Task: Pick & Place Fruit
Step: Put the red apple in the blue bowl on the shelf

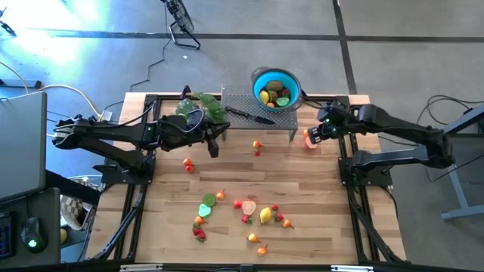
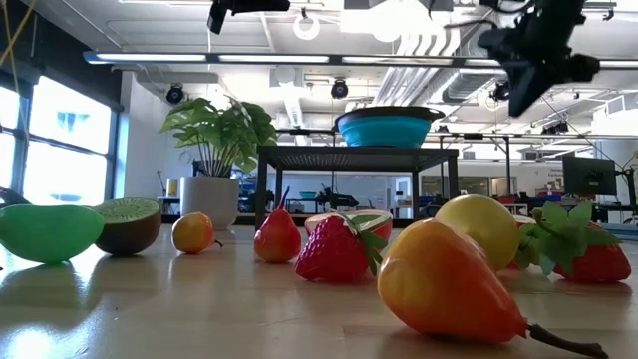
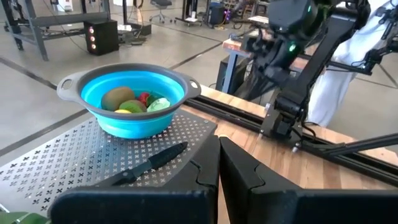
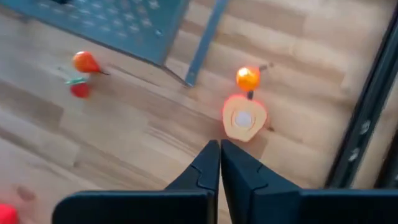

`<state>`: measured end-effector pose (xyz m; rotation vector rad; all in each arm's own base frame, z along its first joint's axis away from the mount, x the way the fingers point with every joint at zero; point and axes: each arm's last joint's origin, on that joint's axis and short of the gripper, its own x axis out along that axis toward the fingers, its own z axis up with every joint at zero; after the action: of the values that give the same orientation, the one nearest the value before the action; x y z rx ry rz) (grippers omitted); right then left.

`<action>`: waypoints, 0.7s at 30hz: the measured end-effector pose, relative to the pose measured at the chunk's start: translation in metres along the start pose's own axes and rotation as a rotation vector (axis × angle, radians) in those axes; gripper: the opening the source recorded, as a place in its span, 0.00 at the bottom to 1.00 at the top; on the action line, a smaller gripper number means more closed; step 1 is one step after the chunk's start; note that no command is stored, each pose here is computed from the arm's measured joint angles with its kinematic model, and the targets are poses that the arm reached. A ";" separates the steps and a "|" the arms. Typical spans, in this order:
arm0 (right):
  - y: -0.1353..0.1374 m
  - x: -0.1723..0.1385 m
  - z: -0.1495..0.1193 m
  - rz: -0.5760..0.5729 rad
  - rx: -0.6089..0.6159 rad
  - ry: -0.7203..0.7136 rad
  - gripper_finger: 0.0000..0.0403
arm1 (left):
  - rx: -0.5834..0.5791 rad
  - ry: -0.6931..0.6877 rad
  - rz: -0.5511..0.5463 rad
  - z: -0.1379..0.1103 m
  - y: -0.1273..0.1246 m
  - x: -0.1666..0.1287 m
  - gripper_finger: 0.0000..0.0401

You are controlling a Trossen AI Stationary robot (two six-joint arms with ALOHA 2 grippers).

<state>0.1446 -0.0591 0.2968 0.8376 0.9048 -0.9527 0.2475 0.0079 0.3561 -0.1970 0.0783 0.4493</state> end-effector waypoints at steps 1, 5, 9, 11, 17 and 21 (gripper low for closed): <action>-0.001 0.005 -0.002 -0.010 0.033 0.005 0.02 | 0.000 0.000 0.000 0.000 0.000 0.000 0.01; -0.007 0.024 -0.007 -0.058 0.174 0.001 0.02 | 0.000 0.000 0.000 0.000 0.000 0.000 0.01; -0.011 0.044 -0.012 -0.073 0.218 -0.010 0.01 | -0.004 -0.001 0.000 0.000 0.000 0.000 0.01; -0.013 0.054 -0.014 -0.071 0.238 -0.018 0.01 | -0.008 -0.001 0.000 0.000 0.000 0.000 0.01; -0.017 0.070 -0.017 -0.087 0.169 -0.055 0.04 | -0.008 -0.001 0.000 0.000 0.000 0.000 0.01; -0.018 0.073 -0.019 -0.098 0.148 -0.054 0.14 | -0.008 -0.001 0.000 0.000 0.000 0.000 0.01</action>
<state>0.1447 -0.0709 0.2200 0.8953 0.8423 -1.1329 0.2475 0.0079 0.3562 -0.2047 0.0756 0.4496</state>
